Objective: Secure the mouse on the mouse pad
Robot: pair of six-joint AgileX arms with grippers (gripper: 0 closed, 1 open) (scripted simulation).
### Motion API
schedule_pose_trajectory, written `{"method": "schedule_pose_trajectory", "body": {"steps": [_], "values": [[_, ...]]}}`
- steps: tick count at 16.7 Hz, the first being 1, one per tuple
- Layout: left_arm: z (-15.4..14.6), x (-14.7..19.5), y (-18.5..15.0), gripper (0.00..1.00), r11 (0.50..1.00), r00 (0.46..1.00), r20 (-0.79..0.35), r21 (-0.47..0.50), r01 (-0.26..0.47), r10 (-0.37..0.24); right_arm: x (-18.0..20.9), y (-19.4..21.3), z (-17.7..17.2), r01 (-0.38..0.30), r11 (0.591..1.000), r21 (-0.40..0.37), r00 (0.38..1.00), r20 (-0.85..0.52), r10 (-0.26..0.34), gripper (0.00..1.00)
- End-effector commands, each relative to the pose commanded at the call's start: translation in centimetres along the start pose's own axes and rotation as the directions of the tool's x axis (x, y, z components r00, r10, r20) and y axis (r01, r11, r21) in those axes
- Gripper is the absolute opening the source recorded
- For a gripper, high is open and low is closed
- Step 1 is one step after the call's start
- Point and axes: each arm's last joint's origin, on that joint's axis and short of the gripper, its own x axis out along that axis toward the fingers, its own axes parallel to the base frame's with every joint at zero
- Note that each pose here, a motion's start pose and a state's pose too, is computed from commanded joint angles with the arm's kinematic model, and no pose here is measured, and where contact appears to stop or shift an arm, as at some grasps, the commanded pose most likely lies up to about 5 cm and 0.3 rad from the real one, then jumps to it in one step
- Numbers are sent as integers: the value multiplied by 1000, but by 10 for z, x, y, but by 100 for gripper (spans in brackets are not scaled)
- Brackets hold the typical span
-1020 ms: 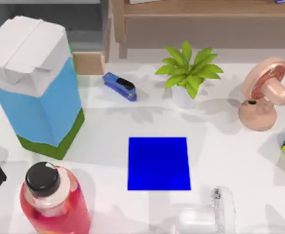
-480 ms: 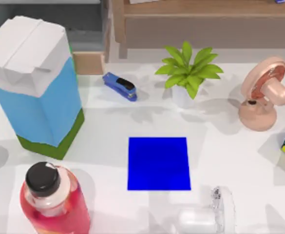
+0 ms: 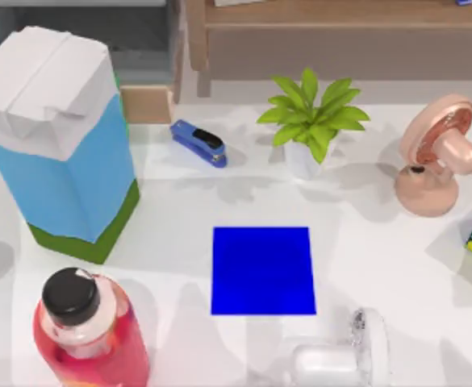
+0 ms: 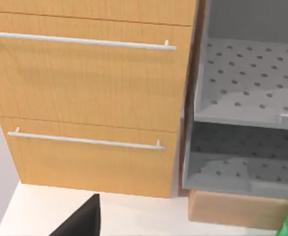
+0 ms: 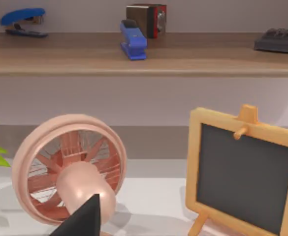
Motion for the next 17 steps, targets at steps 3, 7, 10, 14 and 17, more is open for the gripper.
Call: {"method": "schedule_pose_trajectory", "body": {"steps": [3,7,10,14,17], "values": [[37,46,18,100,1000,989,-148,-22,-17,14,0,0,0,0,1000,0,1000,0,0,100],[51,123,46,100,998,924,-382,-49,-48,25,0,0,0,0,1000,0,1000,0,0,100],[36,180,63,100,996,833,-553,-55,-68,26,0,0,0,0,1000,0,1000,0,0,100],[-1,242,73,100,997,672,-740,-39,-74,21,0,0,0,0,1000,0,1000,0,0,100],[-33,274,72,100,998,544,-839,-14,-59,20,0,0,0,0,1000,0,1000,0,0,100]]}}
